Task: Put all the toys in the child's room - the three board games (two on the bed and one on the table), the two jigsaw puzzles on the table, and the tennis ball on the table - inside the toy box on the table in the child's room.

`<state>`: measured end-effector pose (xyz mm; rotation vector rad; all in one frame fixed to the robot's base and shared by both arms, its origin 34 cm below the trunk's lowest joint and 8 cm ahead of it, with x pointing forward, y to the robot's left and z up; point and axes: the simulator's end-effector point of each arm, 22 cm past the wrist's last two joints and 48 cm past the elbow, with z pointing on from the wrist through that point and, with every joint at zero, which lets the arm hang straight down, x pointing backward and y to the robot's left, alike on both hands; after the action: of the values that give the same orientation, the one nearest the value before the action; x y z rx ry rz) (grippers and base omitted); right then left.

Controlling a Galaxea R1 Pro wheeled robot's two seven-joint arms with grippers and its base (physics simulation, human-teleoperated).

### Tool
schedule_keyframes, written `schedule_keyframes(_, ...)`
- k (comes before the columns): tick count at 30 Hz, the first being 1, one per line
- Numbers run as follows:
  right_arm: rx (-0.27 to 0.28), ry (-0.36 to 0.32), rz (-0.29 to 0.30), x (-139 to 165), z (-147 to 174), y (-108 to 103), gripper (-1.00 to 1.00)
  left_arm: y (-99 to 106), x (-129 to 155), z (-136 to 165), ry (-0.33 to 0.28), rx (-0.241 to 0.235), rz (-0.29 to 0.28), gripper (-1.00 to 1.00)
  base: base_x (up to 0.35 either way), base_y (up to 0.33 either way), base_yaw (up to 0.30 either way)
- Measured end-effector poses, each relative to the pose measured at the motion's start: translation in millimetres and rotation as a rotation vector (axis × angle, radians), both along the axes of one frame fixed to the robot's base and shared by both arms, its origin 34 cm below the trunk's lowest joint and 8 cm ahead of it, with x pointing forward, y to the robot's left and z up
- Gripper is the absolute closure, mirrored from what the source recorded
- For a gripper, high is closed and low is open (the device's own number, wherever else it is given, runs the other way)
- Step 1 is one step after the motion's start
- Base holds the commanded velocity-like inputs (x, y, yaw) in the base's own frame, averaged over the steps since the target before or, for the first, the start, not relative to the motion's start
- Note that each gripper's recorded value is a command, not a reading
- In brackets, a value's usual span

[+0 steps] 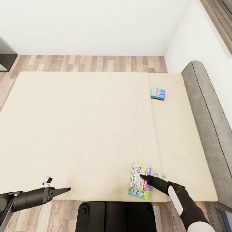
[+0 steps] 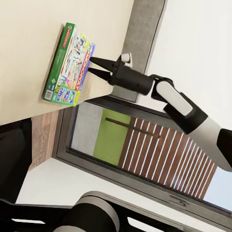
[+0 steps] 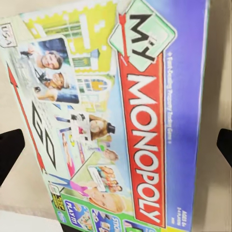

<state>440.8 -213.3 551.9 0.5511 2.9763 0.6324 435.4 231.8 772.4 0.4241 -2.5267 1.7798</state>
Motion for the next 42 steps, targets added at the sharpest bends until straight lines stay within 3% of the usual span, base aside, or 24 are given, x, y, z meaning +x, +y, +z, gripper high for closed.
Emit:
schedule_keyframes(14,-0.018,-0.056,0.008,29,8,-4,-1.00,0,0,0,0.000,0.001,0.000,-1.00,0.000,0.000,0.000)
schedule_keyframes(42,-0.027,-0.065,0.005,32,6,-5,-1.00,0,-1,-2,0.005,-0.001,0.000,-1.00,0.000,0.000,0.000)
